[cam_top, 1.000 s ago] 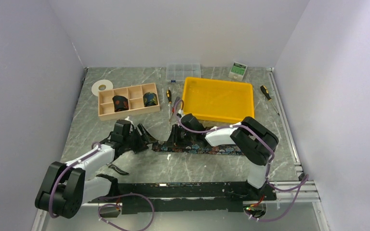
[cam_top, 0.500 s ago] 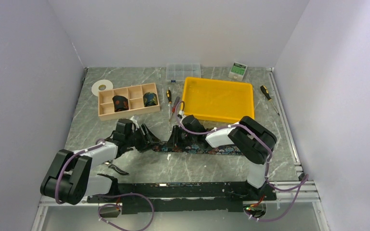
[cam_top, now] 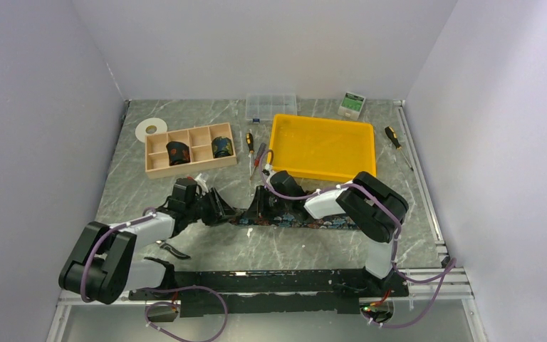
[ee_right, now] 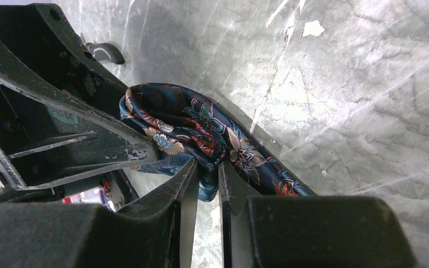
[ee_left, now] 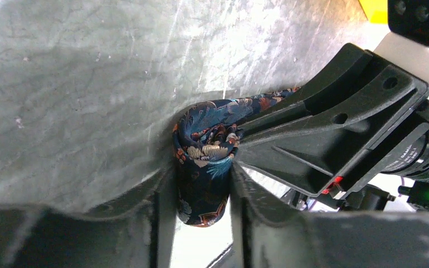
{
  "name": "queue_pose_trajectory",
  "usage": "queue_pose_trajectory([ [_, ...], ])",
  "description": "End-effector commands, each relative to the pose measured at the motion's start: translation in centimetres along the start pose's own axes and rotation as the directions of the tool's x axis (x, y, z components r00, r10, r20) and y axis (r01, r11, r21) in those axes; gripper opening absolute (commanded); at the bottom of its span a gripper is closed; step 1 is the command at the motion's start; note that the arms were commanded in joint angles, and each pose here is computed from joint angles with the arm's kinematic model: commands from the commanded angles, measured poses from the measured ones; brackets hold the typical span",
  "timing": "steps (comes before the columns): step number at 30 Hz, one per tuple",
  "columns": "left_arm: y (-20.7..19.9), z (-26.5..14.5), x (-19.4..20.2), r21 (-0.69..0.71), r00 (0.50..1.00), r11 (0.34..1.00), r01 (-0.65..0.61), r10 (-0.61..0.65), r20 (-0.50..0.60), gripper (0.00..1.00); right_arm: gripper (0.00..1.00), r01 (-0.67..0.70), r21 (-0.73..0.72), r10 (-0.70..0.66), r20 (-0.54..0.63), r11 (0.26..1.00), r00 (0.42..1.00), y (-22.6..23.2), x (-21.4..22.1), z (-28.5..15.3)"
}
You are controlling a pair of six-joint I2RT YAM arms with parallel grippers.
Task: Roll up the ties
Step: Roll the tie at the center of the board.
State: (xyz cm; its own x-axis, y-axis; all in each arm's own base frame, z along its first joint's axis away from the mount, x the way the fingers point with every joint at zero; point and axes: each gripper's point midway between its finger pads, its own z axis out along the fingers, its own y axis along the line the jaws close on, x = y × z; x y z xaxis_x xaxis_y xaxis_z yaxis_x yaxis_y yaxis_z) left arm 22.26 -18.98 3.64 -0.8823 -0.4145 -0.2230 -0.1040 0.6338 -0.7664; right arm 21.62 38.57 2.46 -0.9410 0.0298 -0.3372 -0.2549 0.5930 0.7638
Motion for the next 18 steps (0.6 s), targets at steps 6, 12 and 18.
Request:
queue_pose_trajectory([
  [6,-1.5,-0.5,0.6,0.007,0.997,0.997,-0.073,0.074,-0.031,0.15,0.23,0.023,0.012,-0.023,0.01,1.0,1.0,-0.3,-0.1,-0.1],
  [12,0.0,-2.2,-0.8,-0.2,0.996,0.976,-0.087,0.091,0.009,0.03,0.49,0.079,0.038,-0.081,0.048,0.996,0.996,1.2,-1.6,-2.4],
  [18,1.3,-5.1,-3.1,-0.448,0.988,0.886,-0.119,0.152,0.038,0.03,0.57,0.146,0.158,-0.17,0.15,0.976,0.974,0.0,-3.5,-7.4],
])
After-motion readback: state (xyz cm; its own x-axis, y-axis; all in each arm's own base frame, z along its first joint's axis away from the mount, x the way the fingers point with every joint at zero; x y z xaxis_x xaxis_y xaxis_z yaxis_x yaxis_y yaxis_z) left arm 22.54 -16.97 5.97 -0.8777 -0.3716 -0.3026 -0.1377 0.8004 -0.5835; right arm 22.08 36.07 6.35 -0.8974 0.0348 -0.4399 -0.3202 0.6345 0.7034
